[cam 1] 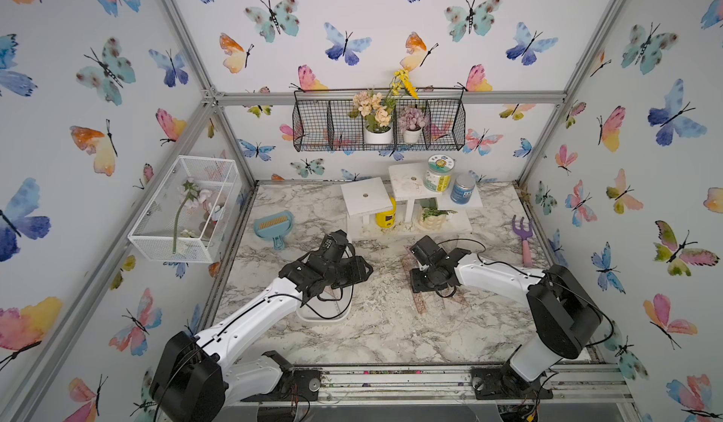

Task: Put the scattered rulers into the storage box
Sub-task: Pick up the ruler from the center of the board.

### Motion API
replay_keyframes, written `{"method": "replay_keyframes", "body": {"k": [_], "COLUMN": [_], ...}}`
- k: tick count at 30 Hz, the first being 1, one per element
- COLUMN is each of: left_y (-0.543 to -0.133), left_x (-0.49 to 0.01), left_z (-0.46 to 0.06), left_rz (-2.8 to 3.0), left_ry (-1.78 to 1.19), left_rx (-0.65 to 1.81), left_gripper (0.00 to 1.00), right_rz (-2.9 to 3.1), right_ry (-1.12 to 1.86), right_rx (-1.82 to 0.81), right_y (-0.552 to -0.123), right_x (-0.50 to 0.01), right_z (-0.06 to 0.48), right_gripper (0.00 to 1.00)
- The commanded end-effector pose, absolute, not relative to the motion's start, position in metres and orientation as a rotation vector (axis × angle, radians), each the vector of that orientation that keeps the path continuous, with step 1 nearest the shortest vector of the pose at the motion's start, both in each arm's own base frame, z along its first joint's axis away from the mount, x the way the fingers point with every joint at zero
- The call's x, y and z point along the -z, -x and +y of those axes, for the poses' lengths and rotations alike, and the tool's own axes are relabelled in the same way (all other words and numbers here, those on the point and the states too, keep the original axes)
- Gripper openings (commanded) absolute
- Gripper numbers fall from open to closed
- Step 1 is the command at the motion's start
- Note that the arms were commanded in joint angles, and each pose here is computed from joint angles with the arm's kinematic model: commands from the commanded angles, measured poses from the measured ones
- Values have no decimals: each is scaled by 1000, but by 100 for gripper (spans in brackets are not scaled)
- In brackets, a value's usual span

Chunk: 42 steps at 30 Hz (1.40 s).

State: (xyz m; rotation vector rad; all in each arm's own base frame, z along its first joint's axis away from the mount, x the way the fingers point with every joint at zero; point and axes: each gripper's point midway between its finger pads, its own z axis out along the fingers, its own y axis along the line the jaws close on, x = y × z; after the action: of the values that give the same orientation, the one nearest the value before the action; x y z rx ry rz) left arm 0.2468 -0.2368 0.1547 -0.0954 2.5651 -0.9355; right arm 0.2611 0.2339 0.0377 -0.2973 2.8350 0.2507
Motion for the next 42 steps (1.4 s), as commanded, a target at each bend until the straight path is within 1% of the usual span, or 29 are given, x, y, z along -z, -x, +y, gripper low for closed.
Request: {"method": "replay_keyframes", "body": {"k": [1, 24, 42], "left_y": [-244, -241, -240], "left_x": [-151, -145, -145], "left_z": [-243, -241, -242], "left_rz": [2562, 2571, 2573], "left_ry": [110, 120, 112], "left_rx": [976, 970, 975], "left_gripper": [48, 47, 47], "right_rz": [2856, 2868, 2909], "right_ry": [321, 352, 355], "right_rx": [-270, -382, -335], "right_y": [-260, -261, -258], "right_x": [-31, -29, -11], "right_z": [238, 257, 253], "right_gripper": [53, 52, 52]}}
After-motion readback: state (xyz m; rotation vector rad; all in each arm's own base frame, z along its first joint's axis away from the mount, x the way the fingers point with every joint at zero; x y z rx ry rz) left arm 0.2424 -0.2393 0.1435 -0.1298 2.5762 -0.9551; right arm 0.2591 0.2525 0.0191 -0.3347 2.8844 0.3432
